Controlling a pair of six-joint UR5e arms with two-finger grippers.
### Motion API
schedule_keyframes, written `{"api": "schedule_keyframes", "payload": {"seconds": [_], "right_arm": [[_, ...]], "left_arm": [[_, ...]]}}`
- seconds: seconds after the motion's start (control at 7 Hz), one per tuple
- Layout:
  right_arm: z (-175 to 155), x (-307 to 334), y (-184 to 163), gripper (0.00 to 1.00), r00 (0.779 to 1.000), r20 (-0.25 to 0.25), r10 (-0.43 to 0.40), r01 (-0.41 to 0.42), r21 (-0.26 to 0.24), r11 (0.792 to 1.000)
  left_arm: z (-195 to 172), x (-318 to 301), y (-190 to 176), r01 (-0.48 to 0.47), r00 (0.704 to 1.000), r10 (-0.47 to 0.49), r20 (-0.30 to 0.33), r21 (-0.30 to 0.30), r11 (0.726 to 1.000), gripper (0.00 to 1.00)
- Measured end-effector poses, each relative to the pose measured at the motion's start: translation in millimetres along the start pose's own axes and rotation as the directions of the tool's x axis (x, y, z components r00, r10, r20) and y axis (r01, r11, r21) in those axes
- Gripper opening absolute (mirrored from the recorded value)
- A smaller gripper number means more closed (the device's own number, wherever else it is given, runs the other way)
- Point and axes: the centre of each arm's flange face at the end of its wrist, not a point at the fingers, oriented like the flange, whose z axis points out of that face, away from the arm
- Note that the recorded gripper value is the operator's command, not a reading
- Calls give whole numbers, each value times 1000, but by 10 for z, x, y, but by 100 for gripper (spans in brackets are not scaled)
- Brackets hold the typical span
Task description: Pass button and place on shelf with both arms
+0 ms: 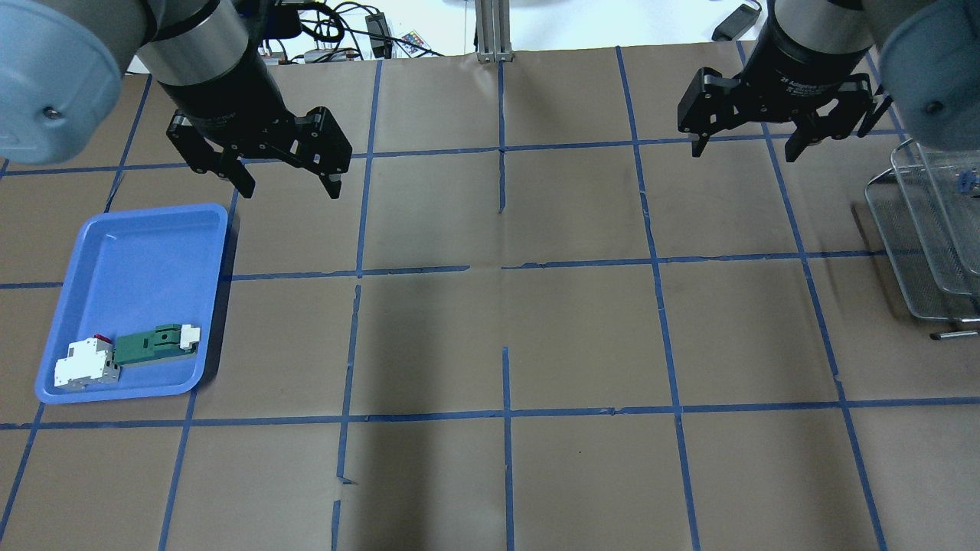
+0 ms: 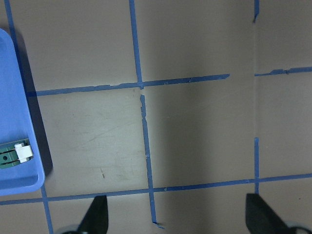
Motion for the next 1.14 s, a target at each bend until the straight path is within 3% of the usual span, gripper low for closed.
{"api": "schedule_keyframes", "payload": {"seconds": [1.14], "right_arm": [[77,-155,104,100,1000,3,18,-18,-19,1000]], "left_arm": [[-18,1,10,-2,1000,2,0,4,1000,100]]}}
